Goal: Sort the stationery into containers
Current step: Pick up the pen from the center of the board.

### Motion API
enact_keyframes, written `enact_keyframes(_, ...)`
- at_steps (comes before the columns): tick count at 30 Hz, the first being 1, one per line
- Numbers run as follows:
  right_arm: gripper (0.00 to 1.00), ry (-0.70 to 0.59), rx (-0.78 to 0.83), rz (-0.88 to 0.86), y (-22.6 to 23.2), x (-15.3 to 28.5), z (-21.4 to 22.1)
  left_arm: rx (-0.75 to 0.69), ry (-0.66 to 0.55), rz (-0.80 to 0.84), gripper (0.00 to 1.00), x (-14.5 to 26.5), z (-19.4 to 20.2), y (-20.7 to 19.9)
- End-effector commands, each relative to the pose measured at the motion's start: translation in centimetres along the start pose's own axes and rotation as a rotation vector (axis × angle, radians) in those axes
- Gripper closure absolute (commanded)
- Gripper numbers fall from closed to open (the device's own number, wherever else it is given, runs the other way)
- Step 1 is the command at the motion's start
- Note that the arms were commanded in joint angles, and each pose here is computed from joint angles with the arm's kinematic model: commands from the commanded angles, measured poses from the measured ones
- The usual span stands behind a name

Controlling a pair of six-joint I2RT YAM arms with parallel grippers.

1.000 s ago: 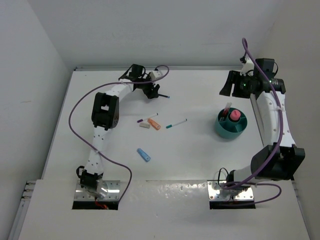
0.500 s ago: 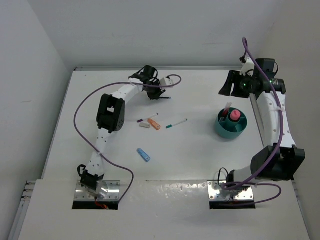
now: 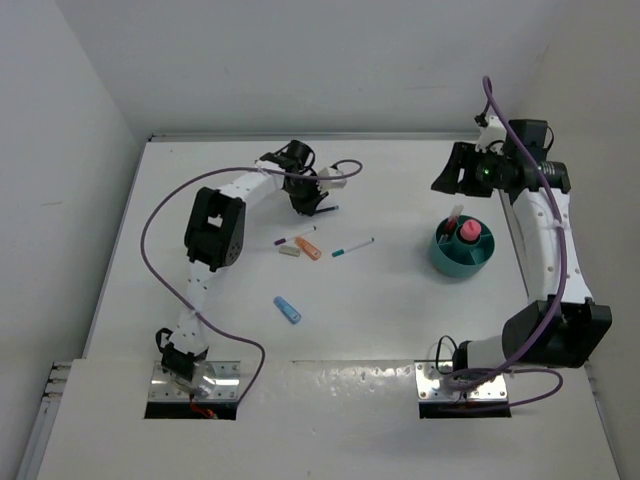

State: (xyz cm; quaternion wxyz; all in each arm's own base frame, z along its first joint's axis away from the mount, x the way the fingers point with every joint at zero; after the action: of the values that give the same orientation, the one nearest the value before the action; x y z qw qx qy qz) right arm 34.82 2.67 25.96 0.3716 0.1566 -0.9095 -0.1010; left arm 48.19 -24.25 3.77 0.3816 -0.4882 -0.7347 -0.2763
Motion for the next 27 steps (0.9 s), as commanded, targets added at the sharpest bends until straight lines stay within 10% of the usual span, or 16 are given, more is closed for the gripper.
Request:
enact_keyframes(1, 0.39, -0.067, 0.019, -0.082, 2.4, 0.9, -0.5, 0.285, -0.111, 0.091, 1.00, 4.0, 0.5, -1.6)
enact_keyframes(4, 0.39, -0.081, 0.005, -0.144, 3.7, 0.6, -0.2, 0.314, -0.516, 0.027, 1.00, 11.0, -6.2, 1.3)
enact_keyframes(7, 0.39, -0.087, -0.014, -0.206, 4.9, 0.6, -0.4, 0.331, -0.643, 0.069, 1.00, 14.5, -7.8, -0.5)
enact_keyframes(27, 0.29, -0.176, 0.169, -0.541, 16.3, -0.1, -0.6, 0.350, -0.878, 0.504, 1.00, 24.1, -14.6, -17.2)
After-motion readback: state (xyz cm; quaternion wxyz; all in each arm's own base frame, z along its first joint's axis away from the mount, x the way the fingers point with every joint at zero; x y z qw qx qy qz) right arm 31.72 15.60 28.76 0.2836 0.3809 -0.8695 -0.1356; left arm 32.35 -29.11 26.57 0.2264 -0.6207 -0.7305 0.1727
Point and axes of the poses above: each gripper's point midway between its finger pads, its own x axis back along the fingers, its own y axis along the line the jaws close on, z = x × y, the point moved 2 cm from there along x, back along the fingers, and after that the axes turned 4 degrees about x, right-handed, at the moved point
